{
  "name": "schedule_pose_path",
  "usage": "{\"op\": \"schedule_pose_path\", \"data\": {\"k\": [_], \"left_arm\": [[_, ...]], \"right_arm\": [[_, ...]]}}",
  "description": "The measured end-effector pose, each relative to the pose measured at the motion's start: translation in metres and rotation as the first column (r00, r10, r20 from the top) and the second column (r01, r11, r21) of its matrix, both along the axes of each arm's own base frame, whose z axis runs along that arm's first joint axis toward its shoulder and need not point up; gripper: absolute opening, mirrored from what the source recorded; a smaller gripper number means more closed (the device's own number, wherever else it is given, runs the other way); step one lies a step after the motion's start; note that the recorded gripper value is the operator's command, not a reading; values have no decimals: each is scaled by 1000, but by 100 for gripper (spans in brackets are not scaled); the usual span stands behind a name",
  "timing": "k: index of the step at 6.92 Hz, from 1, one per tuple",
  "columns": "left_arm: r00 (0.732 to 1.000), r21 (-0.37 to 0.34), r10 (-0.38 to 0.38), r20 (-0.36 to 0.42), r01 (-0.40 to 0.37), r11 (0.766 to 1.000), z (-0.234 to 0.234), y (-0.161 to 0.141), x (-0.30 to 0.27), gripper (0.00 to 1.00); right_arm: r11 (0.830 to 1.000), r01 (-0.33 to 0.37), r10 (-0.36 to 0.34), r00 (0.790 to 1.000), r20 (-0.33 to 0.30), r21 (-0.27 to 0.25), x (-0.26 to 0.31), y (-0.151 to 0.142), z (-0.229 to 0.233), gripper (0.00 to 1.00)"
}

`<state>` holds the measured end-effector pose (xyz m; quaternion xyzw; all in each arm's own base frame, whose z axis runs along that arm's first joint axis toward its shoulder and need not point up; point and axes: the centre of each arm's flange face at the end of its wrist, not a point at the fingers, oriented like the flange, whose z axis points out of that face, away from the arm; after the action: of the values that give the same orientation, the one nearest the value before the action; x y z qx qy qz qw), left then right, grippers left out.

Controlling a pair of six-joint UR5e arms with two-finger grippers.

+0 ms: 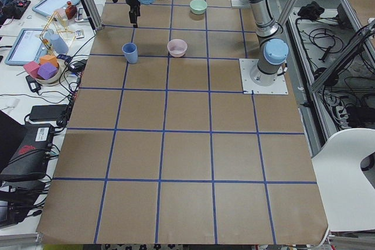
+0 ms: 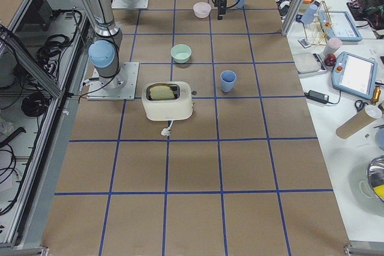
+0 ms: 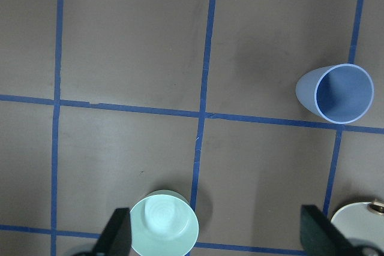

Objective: Stack blue cups with both arms

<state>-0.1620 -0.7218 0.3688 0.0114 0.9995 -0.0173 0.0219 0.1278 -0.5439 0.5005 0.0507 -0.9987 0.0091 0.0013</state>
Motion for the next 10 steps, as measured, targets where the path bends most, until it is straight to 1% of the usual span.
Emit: {"op": "schedule_pose_path", "data": {"k": [1, 2, 3, 6, 7, 8, 9, 10], "left_arm": [[1000, 11, 10, 9, -10, 1000, -30, -19, 11, 95], [1000, 25, 19, 13, -19, 1000, -50, -29, 20, 94], [1000, 37, 23, 14, -23, 999, -66, -35, 24, 75], [1000, 67, 21, 14, -22, 998, -102, -42, 26, 3], [1000, 66, 23, 14, -24, 997, -107, -44, 26, 0], [1000, 59, 26, 13, -27, 998, -104, -44, 23, 0], [1000, 42, 21, 10, -21, 999, -92, -42, 14, 0], [1000, 15, 5, 2, -5, 1000, -70, -36, -1, 0]], "right_arm": [[1000, 0, 0, 1000, 0, -1, 0, 0, 0, 100], [1000, 0, 0, 1000, 0, -1, 0, 0, 0, 100], [1000, 0, 0, 1000, 0, 0, 0, 0, 0, 100], [1000, 0, 0, 1000, 0, 0, 0, 0, 0, 100], [1000, 0, 0, 1000, 0, 1, 0, 0, -1, 100], [1000, 0, 0, 1000, 0, 1, 0, 0, -1, 100], [1000, 0, 0, 1000, 0, 2, 0, 0, -1, 100], [1000, 0, 0, 1000, 0, 2, 0, 0, -1, 100]]}}
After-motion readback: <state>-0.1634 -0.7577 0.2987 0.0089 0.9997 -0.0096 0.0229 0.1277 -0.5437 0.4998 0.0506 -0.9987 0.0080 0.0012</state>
